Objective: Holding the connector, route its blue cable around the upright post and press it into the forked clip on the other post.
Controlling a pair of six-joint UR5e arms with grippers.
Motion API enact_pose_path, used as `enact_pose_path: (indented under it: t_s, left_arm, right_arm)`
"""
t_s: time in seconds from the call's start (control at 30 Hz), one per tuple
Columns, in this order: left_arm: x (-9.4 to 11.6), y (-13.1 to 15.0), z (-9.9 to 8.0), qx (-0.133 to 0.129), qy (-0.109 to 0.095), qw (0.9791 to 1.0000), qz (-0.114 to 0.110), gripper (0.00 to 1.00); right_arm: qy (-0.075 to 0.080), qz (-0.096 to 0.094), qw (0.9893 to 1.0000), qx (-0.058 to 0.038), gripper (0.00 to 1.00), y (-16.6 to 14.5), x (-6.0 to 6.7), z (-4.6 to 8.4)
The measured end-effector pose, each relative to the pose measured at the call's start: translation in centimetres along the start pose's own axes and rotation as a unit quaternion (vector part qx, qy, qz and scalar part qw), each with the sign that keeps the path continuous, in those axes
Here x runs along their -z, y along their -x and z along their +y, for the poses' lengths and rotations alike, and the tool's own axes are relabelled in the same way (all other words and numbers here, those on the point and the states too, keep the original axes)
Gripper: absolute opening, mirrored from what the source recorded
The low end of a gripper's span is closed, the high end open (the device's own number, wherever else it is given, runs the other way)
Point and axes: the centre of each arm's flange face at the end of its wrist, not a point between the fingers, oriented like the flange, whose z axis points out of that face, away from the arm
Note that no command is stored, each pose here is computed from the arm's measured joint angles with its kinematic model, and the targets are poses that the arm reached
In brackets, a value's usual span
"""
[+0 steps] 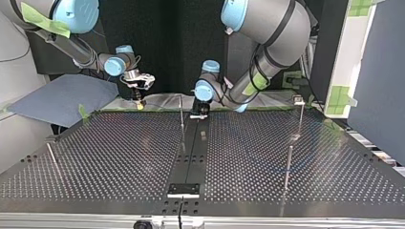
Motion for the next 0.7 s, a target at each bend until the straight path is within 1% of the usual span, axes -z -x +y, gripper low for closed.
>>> enact_pose_path:
  t_s: [0.13,0.27,0.37,0.47,0.7]
  left_arm:
    - [0.5,-0.3,0.1,-0.017,0.009,0.9997,0.017,1.0]
    - [1.3,-0.6,-0.1,-0.035,0.024,0.9985,0.033,1.0]
    - [2.2,-0.4,-0.6,-0.043,0.031,0.9978,0.04,1.0]
    - [3.3,0.2,-1.0,-0.043,0.034,0.9979,0.036,1.0]
    - [5.6,2.0,-2.2,-0.038,0.018,0.9991,0.009,1.0]
  right_arm:
    - [0.0,-0.001,1.0,-0.0002,0.0,0.0,0.0,0.0]
    - [-0.001,-0.001,1.0,-0.0002,0.0,0.1,0.0,-0.1]
    - [-0.001,-0.002,1.0,-0.0003,0.0,0.1,0.0,-0.2]
    - [-0.001,-0.003,1.0,0.0002,0.0,0.2,0.1,-0.2]
    - [-0.002,-0.006,1.0,0.0014,0.0,0.3,0.1,-0.4]
